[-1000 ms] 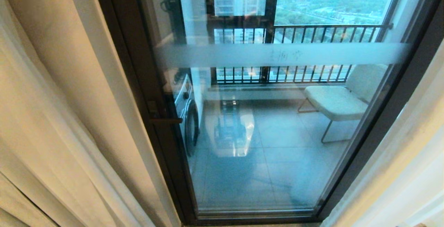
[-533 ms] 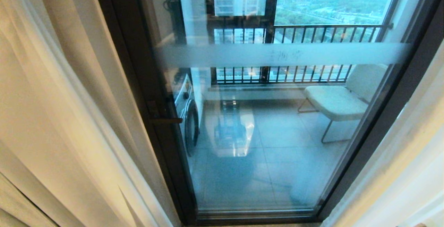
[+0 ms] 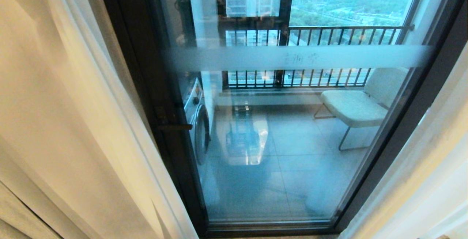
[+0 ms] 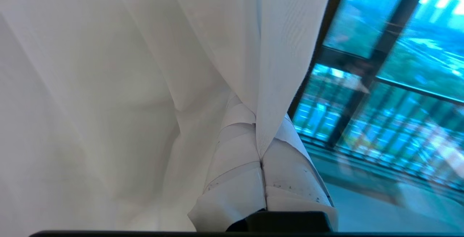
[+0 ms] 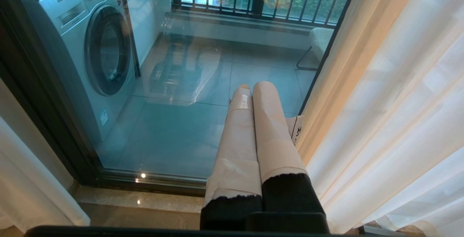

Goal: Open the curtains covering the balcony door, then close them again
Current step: Close the inner curtains on both sides

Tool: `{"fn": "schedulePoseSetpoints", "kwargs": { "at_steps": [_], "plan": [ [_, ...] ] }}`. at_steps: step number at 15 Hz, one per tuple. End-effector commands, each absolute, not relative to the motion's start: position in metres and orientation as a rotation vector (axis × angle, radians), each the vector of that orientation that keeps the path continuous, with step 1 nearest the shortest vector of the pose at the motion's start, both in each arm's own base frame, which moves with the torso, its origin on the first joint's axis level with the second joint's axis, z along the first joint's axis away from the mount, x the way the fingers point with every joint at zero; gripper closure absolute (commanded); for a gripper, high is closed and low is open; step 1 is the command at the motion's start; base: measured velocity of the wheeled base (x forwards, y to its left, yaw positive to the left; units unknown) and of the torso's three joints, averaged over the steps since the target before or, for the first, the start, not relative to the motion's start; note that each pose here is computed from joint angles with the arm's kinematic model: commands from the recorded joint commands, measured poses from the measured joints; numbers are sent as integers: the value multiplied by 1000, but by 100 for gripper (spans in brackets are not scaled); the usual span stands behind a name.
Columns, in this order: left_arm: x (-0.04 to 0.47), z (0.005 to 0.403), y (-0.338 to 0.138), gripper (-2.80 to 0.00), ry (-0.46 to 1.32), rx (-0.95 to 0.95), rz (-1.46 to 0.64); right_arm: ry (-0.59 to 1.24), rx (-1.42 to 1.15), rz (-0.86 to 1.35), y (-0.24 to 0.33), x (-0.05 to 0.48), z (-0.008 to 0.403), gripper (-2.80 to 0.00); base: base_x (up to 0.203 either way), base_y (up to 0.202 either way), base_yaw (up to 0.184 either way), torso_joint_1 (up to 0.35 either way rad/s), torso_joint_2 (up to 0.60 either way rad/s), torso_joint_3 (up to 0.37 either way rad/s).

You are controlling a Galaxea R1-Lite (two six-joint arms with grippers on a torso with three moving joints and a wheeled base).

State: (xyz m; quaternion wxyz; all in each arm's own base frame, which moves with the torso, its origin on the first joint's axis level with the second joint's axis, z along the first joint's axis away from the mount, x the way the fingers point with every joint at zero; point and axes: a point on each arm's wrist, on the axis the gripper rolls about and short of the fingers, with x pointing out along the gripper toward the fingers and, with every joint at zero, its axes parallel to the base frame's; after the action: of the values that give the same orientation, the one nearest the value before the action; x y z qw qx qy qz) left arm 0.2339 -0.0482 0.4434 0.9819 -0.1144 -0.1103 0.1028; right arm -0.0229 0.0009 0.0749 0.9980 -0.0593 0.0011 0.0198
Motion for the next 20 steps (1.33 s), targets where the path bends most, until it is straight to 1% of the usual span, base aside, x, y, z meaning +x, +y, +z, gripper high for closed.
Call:
{"fn": "schedulePoseSetpoints", "kwargs": {
  "at_steps": [1,20],
  "plan": [
    [229,442,-58,0,-212,-234,165,4,-120,40,1,-23,75,0,0,0,0,0,0,0],
    [239,434,-64,0,-177,-211,159,4,-120,40,1,-23,75,0,0,0,0,0,0,0]
  ]
}}
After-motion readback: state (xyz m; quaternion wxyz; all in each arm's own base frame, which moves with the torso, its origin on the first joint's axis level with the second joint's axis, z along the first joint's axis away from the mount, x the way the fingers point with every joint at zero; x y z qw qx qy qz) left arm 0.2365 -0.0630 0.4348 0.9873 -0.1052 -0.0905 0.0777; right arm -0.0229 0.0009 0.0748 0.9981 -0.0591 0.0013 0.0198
